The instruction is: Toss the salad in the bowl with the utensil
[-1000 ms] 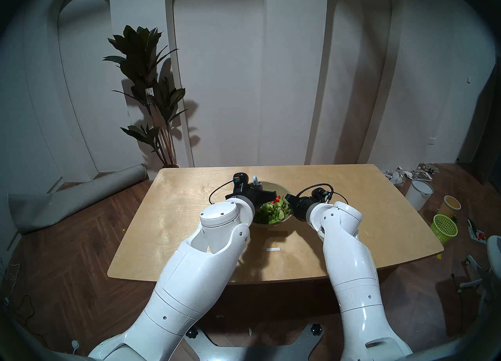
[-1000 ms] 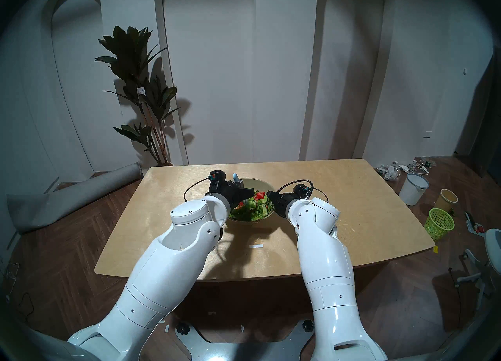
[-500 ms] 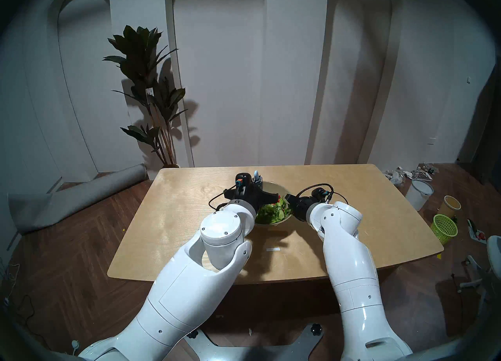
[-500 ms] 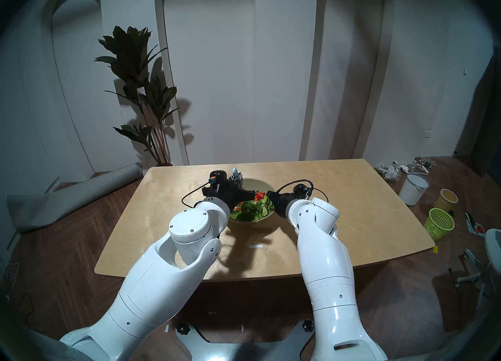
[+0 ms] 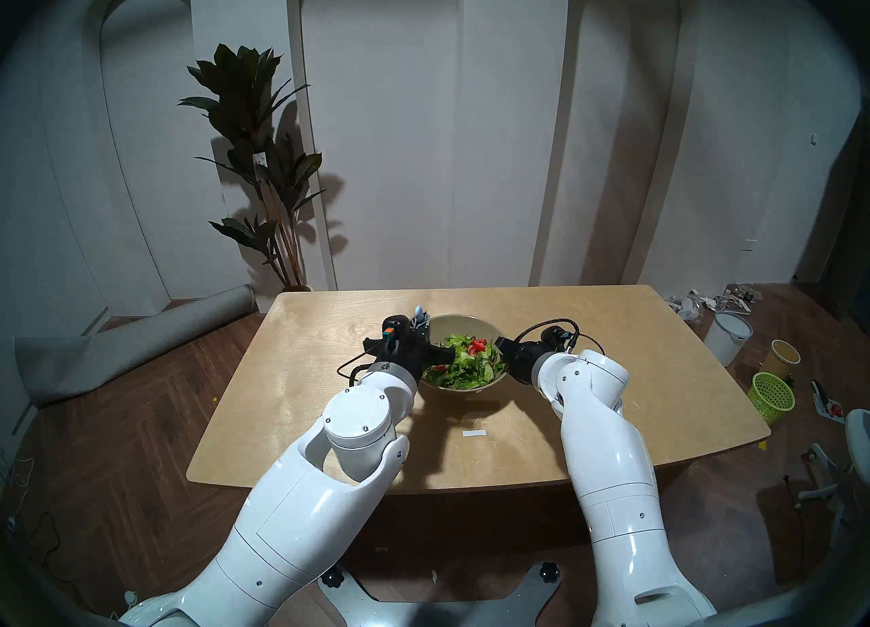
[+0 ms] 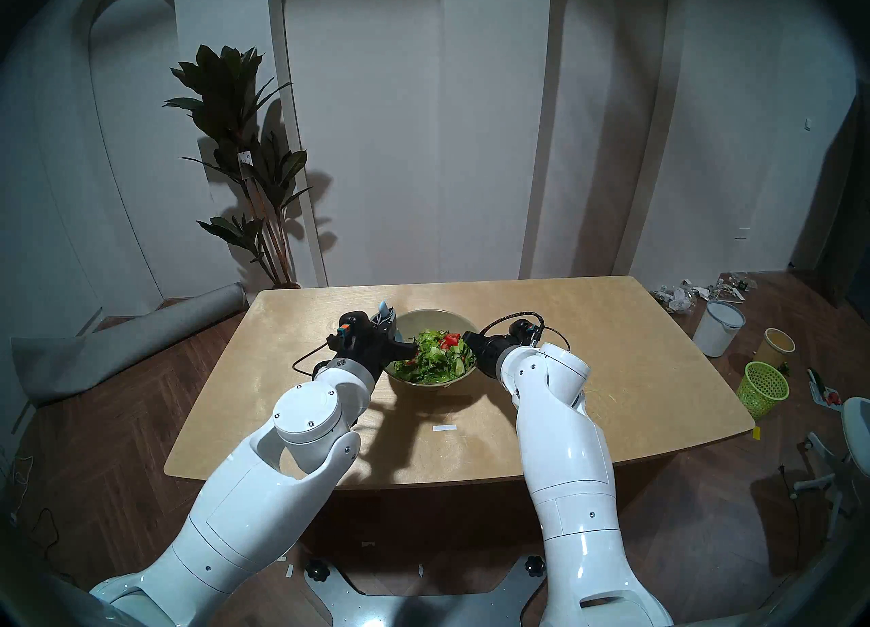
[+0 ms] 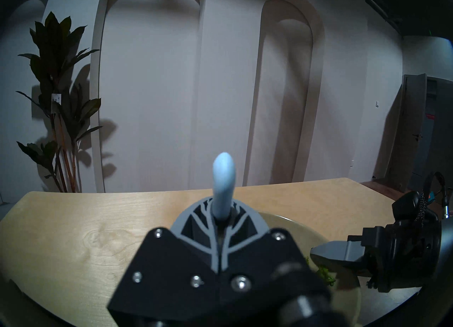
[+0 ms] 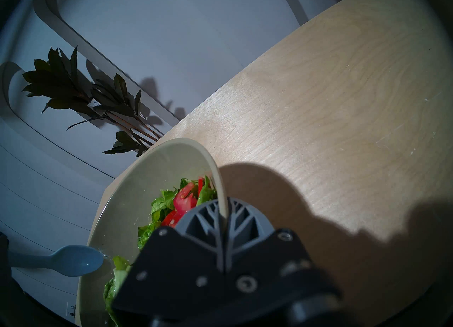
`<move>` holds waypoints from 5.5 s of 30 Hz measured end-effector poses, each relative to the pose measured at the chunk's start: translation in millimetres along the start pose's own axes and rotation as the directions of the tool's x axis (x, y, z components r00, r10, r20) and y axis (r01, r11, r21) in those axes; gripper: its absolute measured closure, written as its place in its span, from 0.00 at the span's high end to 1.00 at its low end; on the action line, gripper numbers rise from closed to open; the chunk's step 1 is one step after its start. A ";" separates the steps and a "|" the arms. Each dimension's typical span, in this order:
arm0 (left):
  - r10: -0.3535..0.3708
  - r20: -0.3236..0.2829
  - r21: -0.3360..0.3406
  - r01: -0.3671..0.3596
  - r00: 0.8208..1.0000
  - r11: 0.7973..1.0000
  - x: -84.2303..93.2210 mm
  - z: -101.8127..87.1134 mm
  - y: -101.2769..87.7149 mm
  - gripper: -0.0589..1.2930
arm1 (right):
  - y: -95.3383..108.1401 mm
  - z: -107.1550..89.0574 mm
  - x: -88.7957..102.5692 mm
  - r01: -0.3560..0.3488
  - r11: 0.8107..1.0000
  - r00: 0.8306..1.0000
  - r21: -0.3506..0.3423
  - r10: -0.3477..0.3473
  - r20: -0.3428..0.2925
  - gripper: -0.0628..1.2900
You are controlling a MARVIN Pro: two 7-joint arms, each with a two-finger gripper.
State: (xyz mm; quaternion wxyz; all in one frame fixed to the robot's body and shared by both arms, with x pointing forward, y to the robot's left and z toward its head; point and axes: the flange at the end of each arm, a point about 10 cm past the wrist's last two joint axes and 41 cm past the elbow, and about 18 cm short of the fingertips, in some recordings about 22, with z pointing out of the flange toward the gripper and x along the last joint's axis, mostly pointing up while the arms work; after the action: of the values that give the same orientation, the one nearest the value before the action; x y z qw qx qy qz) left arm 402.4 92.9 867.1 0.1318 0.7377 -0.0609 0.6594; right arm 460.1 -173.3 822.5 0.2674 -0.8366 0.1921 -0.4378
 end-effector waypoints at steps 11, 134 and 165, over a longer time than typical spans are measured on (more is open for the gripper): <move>-0.029 0.054 -0.008 0.029 0.998 1.000 -3.2 1.1 -8.5 0.02 | 0.0 0.0 0.0 0.000 1.000 1.000 0.000 0.000 0.000 0.02; -0.314 0.061 0.236 0.292 0.948 0.927 -7.3 29.9 -26.8 0.02 | 10.6 -167.6 128.3 0.358 0.920 0.816 -0.159 -0.392 -0.426 0.97; -0.312 0.045 0.241 0.293 0.949 0.925 -12.2 27.1 -29.8 0.02 | 27.1 -134.9 104.1 0.451 0.876 0.792 -0.169 -0.481 -0.376 0.97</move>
State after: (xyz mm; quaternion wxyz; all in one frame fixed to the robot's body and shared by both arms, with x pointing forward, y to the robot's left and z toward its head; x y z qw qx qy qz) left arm 434.7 112.9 849.0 0.1427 0.7750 0.1254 0.6027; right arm 401.6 -290.0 935.3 0.0755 -0.7571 0.0467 -0.6473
